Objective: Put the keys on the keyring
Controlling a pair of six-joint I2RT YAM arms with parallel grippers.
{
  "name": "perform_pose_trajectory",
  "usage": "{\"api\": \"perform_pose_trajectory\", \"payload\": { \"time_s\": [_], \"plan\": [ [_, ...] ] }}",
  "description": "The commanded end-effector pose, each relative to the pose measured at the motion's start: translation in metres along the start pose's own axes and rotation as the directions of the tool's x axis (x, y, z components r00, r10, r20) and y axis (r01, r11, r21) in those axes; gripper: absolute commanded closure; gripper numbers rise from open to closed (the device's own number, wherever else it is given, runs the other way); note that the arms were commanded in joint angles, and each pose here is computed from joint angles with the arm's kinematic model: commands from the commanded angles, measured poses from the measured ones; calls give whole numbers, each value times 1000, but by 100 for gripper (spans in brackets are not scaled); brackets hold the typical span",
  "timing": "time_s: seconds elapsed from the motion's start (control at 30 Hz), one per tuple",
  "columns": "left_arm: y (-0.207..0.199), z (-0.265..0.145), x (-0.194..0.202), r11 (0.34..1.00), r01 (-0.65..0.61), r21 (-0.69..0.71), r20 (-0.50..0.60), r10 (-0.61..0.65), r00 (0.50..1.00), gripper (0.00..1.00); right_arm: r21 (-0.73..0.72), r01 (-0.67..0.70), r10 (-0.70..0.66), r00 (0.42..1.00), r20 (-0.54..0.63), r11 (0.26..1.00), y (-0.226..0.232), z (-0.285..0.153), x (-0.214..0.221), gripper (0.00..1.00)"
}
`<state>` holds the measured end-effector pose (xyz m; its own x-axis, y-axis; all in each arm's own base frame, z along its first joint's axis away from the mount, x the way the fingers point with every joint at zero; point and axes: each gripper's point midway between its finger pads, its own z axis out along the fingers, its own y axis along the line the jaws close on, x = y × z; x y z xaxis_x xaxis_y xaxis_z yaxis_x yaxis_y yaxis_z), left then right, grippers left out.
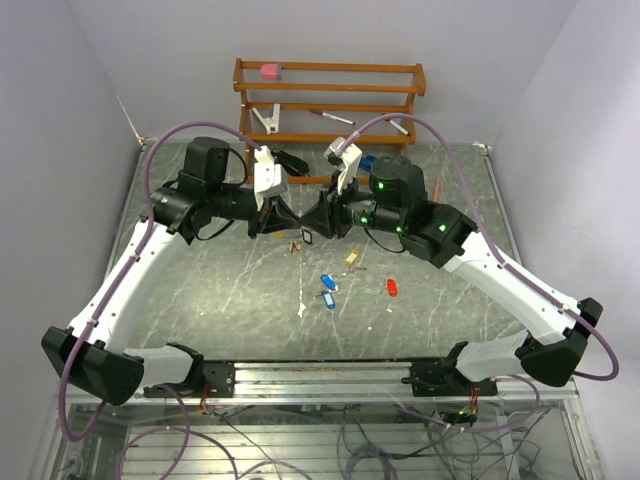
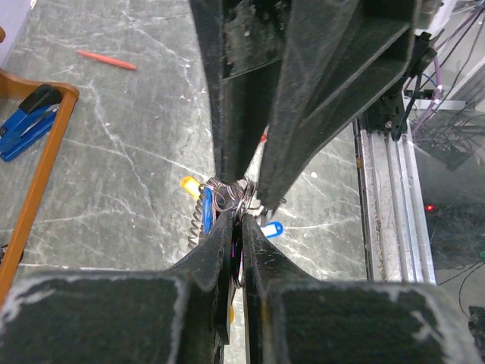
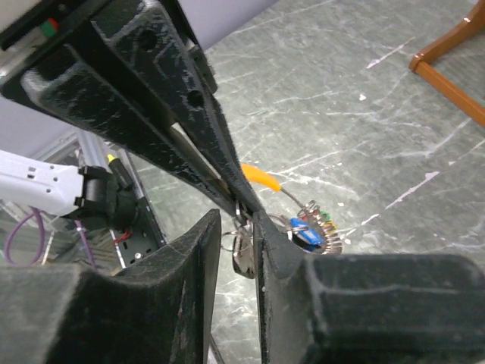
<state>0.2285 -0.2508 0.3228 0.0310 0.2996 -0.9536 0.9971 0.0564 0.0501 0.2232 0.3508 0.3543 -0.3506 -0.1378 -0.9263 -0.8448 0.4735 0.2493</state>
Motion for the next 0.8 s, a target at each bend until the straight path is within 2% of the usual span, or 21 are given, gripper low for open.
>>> {"api": "perform_pose_trajectory", "payload": {
  "time_s": [0.0, 0.27, 0.57, 0.63, 0.77],
  "plan": [
    [-12, -5, -29, 996, -73, 47, 72, 69, 995, 93, 37, 30, -31, 999, 24, 999, -3, -7, -9, 74],
    [-13, -6, -32, 996, -75, 54, 82, 71, 994, 93, 33, 37, -38, 999, 23, 999, -3, -5, -8, 72],
    [-13, -5, -30, 996, -69, 54, 80, 65, 995, 93, 13, 47, -47, 999, 21, 999, -1, 2, -13, 76],
    [-13, -4, -29, 996, -66, 56, 78, 62, 995, 93, 13, 48, -49, 999, 20, 999, 0, 2, -15, 79],
    [-13, -5, -30, 996, -70, 54, 81, 65, 995, 93, 4, 49, -49, 999, 8, 999, 1, 4, -14, 90]
  ]
}}
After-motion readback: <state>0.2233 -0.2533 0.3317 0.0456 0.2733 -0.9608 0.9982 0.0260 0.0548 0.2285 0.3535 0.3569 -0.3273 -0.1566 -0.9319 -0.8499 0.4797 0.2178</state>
